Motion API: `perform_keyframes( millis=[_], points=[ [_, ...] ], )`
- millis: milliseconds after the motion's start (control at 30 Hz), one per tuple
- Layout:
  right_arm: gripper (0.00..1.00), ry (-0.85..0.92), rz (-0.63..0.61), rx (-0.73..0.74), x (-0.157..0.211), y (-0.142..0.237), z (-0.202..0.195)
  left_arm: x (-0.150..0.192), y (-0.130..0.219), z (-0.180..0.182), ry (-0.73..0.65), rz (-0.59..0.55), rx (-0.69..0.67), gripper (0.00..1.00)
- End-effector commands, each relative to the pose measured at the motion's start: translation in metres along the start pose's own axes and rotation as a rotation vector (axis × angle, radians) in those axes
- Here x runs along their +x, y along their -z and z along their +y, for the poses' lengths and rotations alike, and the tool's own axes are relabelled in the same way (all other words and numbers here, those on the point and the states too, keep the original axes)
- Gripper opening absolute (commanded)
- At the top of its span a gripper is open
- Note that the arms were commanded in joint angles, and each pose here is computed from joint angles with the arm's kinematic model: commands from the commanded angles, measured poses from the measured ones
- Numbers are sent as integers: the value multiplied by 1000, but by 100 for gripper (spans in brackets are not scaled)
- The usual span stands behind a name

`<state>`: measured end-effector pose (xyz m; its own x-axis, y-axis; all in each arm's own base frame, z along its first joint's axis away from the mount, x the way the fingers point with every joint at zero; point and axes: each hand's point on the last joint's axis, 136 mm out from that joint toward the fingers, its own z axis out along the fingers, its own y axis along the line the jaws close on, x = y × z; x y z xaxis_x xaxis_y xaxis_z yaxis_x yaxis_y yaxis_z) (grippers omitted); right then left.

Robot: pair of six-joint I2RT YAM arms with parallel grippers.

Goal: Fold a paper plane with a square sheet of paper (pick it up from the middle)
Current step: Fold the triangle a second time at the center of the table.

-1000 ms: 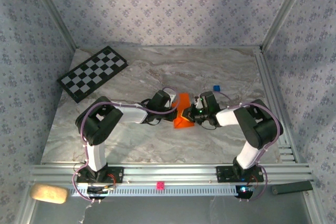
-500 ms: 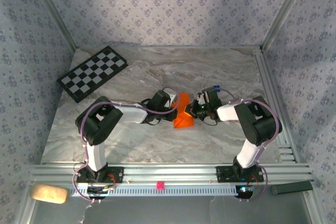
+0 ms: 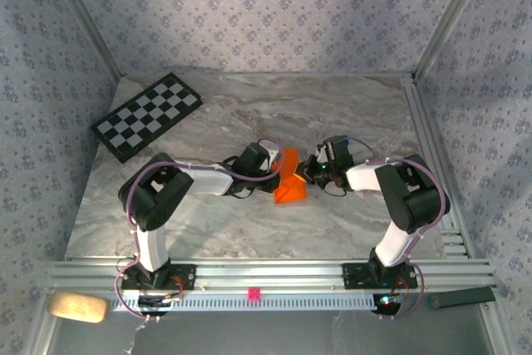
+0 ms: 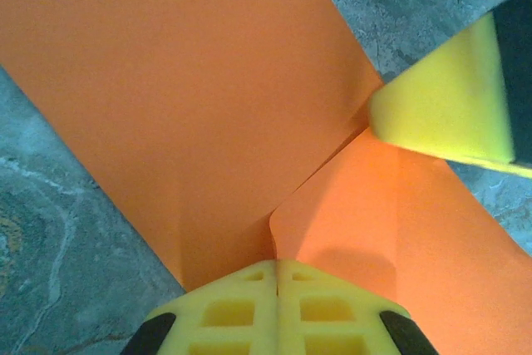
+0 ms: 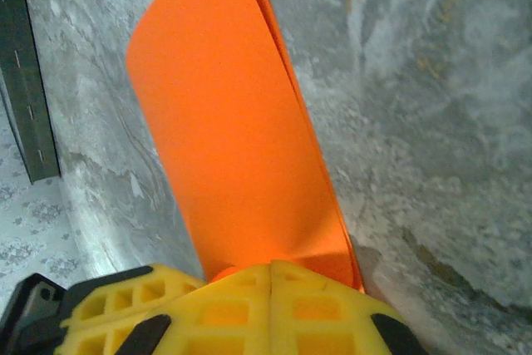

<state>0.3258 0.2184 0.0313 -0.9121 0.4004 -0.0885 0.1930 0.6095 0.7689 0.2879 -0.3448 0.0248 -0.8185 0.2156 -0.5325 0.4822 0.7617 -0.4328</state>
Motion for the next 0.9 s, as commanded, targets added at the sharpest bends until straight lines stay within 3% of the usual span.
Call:
perform_keyframes(
  millis=[0,167,300,500,700,867],
  points=[
    [0,-8,10,67,-2,-1,-13,12,5,11,-1,47,-36,1],
    [0,-95,-5,186,1,-5,-49,12,5,11,-6,48,-39,1],
    [0,-129,-77,124,-14,0,-42,12,4,12,-8,50,-38,1],
    [1,-45,-201,114,-37,23,-17,11,4,12,-11,51,-38,1],
    [5,57,-73,-1,-18,20,19,10,5,11,-18,52,-33,1],
    [5,59,31,-27,7,5,25,10,6,11,-20,51,-34,1]
  ],
)
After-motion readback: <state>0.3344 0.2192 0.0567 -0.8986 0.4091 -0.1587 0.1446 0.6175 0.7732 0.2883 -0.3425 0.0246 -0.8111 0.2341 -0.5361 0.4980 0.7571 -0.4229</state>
